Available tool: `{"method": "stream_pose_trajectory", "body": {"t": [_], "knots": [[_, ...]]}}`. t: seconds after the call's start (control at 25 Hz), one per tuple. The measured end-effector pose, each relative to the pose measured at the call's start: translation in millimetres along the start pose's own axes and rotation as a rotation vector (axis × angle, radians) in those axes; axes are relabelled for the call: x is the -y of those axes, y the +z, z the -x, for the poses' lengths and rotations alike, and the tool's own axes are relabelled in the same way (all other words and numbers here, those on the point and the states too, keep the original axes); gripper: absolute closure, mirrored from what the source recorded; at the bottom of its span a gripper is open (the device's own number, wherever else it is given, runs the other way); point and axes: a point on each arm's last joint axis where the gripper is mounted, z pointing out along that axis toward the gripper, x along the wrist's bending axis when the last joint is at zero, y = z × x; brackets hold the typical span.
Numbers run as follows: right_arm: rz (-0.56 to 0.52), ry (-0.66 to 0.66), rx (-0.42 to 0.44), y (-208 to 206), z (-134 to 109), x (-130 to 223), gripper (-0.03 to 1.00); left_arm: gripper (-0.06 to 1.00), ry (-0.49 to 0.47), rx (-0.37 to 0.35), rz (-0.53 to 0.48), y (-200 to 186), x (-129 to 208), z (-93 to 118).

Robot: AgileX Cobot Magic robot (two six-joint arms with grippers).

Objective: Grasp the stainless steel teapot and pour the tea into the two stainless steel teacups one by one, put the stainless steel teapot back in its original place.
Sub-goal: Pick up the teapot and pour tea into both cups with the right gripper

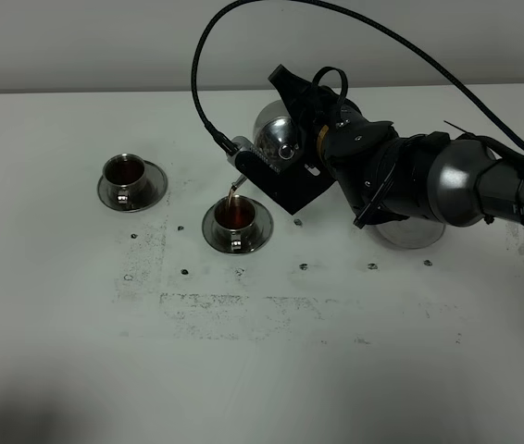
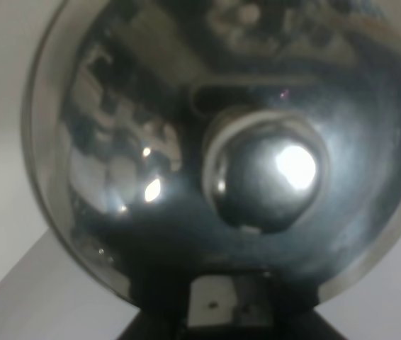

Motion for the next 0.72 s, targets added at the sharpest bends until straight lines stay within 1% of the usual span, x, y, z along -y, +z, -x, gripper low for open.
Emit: {"method": "stream_pose_trajectory", "body": {"t": [0.72], "knots": [[-0.001,-0.006,0.003,0.0,0.2,0.1,0.79,0.25,-0.001,0.000,0.000,0.0,0.0,0.0]]}}
